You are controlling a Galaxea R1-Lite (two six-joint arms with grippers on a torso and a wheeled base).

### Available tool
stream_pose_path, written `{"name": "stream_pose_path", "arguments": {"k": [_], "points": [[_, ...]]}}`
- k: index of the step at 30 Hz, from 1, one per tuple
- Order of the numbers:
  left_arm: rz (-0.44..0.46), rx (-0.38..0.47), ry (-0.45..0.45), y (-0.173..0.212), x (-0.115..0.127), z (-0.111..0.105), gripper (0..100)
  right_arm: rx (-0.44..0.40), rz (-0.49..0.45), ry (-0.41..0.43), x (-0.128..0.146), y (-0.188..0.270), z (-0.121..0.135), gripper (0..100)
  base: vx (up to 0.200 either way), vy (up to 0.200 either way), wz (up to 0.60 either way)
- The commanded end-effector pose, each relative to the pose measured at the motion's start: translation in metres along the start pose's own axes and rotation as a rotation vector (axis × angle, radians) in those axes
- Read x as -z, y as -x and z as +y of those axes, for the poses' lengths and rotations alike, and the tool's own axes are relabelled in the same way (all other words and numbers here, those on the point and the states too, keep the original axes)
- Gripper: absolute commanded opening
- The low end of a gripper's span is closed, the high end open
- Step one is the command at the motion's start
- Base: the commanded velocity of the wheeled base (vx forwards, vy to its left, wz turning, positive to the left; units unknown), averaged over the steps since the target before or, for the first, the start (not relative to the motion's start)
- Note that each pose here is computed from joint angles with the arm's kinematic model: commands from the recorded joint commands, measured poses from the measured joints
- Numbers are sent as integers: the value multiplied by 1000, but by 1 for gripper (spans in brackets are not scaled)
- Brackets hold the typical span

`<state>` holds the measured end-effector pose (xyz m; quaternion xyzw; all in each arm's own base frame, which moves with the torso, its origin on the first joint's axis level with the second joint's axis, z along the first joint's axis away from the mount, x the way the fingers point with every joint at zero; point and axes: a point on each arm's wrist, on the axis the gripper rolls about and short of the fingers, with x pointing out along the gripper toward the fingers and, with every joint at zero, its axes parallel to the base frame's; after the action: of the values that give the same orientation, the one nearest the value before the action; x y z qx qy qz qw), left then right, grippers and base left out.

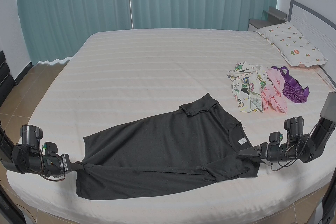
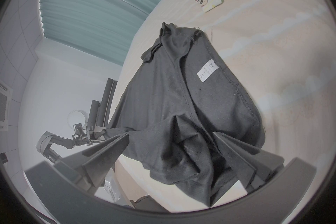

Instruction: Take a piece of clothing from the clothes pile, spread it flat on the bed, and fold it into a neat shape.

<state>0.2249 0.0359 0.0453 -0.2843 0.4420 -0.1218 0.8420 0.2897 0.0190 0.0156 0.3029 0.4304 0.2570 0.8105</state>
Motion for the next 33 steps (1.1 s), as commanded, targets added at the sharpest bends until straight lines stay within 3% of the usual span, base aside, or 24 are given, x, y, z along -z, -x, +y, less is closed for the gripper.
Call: {"name": "stream_pose_path", "arguments": {"k": [1,8,13,22,33], "points": [[0,0,1,0,0,0,0,14,20,-13,2,-8,-7,100,0,0,0],[-2,0,1,0,0,0,0,44,-142,1,-17,36,-1,100,0,0,0],[-2,0,1,0,0,0,0,58,-200,6,-23,53,0,100,0,0,0],[-4,0,0,0,0,0,0,28,-92,17,-4,31,12,100,0,0,0],[-6,0,0,1,-1,0,0,34,24,-21,8,-4,-5,100,0,0,0]]}}
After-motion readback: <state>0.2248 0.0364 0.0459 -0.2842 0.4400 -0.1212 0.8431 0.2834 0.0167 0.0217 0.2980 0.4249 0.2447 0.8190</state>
